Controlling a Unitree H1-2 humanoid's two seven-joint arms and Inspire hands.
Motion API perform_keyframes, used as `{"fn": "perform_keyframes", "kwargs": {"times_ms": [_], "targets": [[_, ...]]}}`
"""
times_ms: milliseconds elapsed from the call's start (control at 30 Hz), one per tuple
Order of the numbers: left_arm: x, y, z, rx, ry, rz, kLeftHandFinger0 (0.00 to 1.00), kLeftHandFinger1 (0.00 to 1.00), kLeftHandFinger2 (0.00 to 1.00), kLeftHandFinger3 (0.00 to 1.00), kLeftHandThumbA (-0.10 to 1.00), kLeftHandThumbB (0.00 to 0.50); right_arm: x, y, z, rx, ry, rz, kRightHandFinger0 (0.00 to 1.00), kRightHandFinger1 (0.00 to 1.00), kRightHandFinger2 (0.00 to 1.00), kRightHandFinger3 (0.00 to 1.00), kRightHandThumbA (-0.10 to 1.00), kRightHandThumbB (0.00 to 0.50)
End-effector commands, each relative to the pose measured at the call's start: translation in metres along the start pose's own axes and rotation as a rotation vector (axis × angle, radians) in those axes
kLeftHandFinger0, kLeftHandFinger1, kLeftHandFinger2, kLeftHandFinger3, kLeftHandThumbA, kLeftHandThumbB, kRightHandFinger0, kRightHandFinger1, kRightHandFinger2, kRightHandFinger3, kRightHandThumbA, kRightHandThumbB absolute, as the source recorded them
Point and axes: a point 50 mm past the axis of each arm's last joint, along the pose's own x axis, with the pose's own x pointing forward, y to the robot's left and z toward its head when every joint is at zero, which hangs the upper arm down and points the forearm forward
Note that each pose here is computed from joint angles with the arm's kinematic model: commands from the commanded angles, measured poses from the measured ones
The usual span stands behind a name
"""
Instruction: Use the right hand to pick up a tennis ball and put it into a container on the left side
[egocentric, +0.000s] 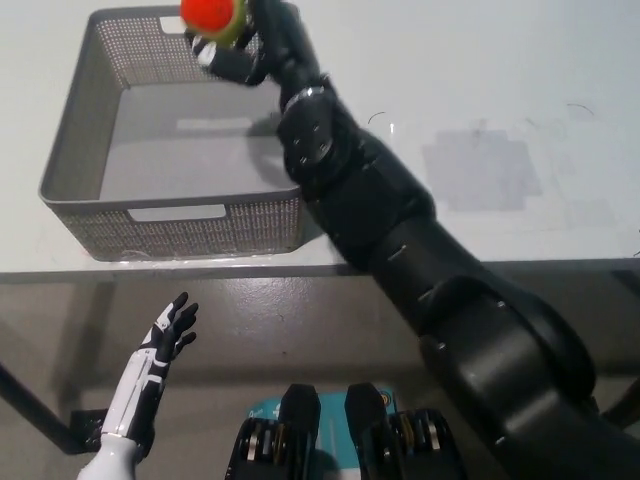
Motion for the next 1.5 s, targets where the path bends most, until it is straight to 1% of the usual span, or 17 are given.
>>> {"fn": "perform_keyframes", "kwargs": {"times_ms": [0, 167, 267, 333, 367, 400, 433, 467, 500, 533, 600, 767, 867, 1167, 1267, 1367, 1467], "targets": [[0.003, 0.001, 0.009, 0.035, -0.062, -0.016, 1.0, 1.0, 1.0, 1.0, 1.0, 0.074, 0.008, 0.005, 0.042, -0.089, -0.156, 0.007, 0.0, 0.36, 0.81, 0.9, -0.1, 0.153], [0.005, 0.003, 0.011, 0.049, -0.076, -0.022, 1.0, 1.0, 1.0, 1.0, 1.0, 0.07, 0.0, 0.026, 0.028, -0.189, -0.126, 0.07, 0.0, 0.34, 0.81, 0.92, -0.1, 0.145], [0.008, 0.003, 0.013, 0.048, -0.084, -0.025, 1.0, 1.0, 1.0, 1.0, 1.0, 0.069, -0.002, 0.029, 0.023, -0.226, -0.12, 0.084, 0.0, 0.26, 0.71, 0.83, -0.1, 0.161], [0.01, 0.003, 0.014, 0.051, -0.085, -0.026, 1.0, 1.0, 1.0, 1.0, 1.0, 0.07, -0.001, 0.029, 0.02, -0.269, -0.104, 0.113, 0.0, 0.26, 0.67, 0.77, -0.1, 0.159], [0.011, 0.004, 0.014, 0.049, -0.082, -0.029, 1.0, 1.0, 1.0, 1.0, 1.0, 0.069, -0.001, 0.028, 0.019, -0.298, -0.104, 0.131, 0.0, 0.25, 0.6, 0.69, -0.1, 0.174], [0.012, 0.004, 0.014, 0.051, -0.082, -0.03, 1.0, 1.0, 1.0, 1.0, 1.0, 0.071, 0.0, 0.027, 0.019, -0.323, -0.091, 0.146, 0.04, 0.27, 0.58, 0.72, 0.01, 0.184], [0.012, 0.004, 0.014, 0.047, -0.084, -0.029, 1.0, 1.0, 1.0, 1.0, 1.0, 0.081, 0.001, 0.027, 0.018, -0.34, -0.067, 0.184, 0.27, 0.47, 0.75, 0.93, 0.27, 0.23], [0.012, 0.003, 0.014, 0.045, -0.085, -0.033, 1.0, 1.0, 1.0, 1.0, 1.0, 0.08, 0.001, 0.026, 0.018, -0.347, -0.06, 0.2, 0.52, 0.71, 0.88, 1.0, 0.39, 0.258], [0.012, 0.003, 0.015, 0.042, -0.086, -0.036, 1.0, 1.0, 1.0, 1.0, 1.0, 0.078, 0.002, 0.025, 0.017, -0.372, -0.059, 0.231, 1.0, 1.0, 1.0, 1.0, 0.57, 0.323], [0.012, 0.003, 0.015, 0.043, -0.087, -0.037, 1.0, 1.0, 1.0, 1.0, 1.0, 0.077, 0.002, 0.025, 0.016, -0.394, -0.064, 0.246, 1.0, 1.0, 1.0, 1.0, 0.62, 0.345], [0.012, 0.003, 0.015, 0.038, -0.086, -0.039, 1.0, 1.0, 1.0, 1.0, 1.0, 0.072, 0.003, 0.023, 0.015, -0.405, -0.065, 0.258, 1.0, 1.0, 1.0, 1.0, 0.81, 0.495], [0.012, 0.003, 0.014, 0.05, -0.084, -0.038, 1.0, 1.0, 1.0, 1.0, 1.0, 0.1, 0.005, 0.017, 0.017, -0.395, -0.079, 0.253, 1.0, 1.0, 1.0, 1.0, 0.96, 0.5], [0.015, 0.003, 0.016, 0.05, -0.09, -0.039, 1.0, 1.0, 1.0, 1.0, 1.0, 0.127, 0.008, 0.01, 0.021, -0.396, -0.085, 0.24, 1.0, 1.0, 1.0, 1.0, 1.0, 0.5], [0.018, 0.004, 0.018, 0.057, -0.099, -0.05, 1.0, 1.0, 1.0, 1.0, 1.0, 0.131, 0.016, -0.016, 0.033, -0.336, -0.165, 0.144, 1.0, 1.0, 1.0, 1.0, 1.0, 0.5], [0.02, 0.005, 0.018, 0.06, -0.095, -0.054, 1.0, 1.0, 1.0, 1.0, 1.0, 0.146, 0.019, -0.048, 0.041, -0.277, -0.234, 0.064, 1.0, 1.0, 1.0, 1.0, 1.0, 0.496], [0.018, 0.006, 0.018, 0.073, -0.09, -0.055, 1.0, 1.0, 1.0, 1.0, 1.0, 0.138, 0.01, -0.074, 0.044, -0.224, -0.294, -0.011, 1.0, 1.0, 1.0, 1.0, 1.0, 0.5], [0.018, 0.006, 0.018, 0.073, -0.101, -0.059, 1.0, 1.0, 1.0, 1.0, 1.0, 0.121, -0.016, -0.116, 0.041, -0.188, -0.37, -0.087, 1.0, 1.0, 1.0, 1.0, 1.0, 0.495]]}}
